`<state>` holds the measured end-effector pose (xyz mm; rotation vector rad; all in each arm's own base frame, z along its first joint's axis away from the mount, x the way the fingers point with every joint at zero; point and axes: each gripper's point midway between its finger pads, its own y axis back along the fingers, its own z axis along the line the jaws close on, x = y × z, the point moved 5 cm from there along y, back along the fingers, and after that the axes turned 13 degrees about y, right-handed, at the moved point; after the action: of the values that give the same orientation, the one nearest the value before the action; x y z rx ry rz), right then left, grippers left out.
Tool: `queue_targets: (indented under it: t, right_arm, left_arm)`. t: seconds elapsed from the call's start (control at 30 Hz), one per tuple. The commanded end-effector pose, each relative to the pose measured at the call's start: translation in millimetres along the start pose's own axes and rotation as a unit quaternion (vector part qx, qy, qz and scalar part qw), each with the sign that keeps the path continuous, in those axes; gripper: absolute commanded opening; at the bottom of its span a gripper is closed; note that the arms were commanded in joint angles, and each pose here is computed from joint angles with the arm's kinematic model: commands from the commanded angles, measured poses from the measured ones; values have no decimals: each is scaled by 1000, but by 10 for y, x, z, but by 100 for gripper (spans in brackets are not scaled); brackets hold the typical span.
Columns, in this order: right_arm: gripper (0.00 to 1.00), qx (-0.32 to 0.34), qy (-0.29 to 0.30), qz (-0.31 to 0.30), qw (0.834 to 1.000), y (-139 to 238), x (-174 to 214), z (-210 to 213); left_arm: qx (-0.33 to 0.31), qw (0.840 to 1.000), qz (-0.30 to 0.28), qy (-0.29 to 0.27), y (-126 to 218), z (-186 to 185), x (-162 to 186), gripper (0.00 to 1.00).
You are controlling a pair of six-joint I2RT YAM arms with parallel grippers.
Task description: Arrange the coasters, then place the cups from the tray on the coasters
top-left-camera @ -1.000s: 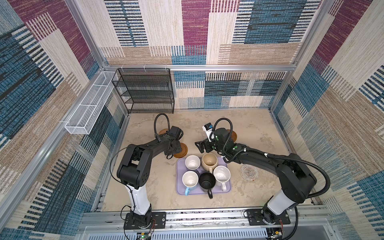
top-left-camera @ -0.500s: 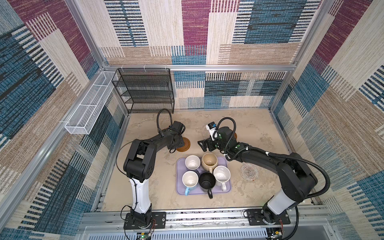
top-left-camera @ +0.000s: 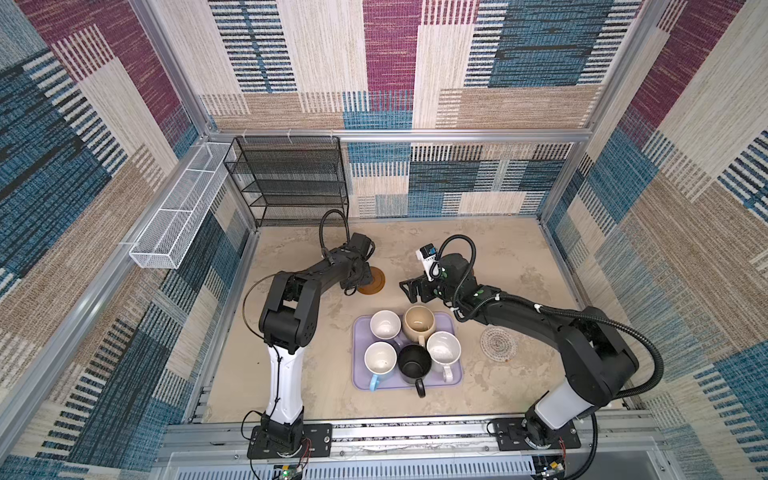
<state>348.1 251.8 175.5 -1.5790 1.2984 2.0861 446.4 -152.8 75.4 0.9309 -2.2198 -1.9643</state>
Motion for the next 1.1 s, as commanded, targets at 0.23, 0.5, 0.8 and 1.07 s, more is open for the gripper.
queue_targets:
  t: [0.23, 0.5, 0.8, 1.07]
  right_arm:
    - [100, 10, -1, -13, 1000, -12, -30, -60]
    - [100, 15, -1, -8, 1000, -53, -1, -91]
    - [100, 13, -1, -9, 1000, -69, -11, -90]
    - [100, 12, -1, -18, 1000, -19, -57, -82]
  left_arm:
    - [-15, 999, 27, -8, -143, -14, -38, 39]
    - [-10, 1000, 30, -5, -203, -68, -97, 39]
    - [0, 1000, 30, 2, -213, -83, -146, 40]
    - [30, 999, 13, 8, -12, -192, -293, 48]
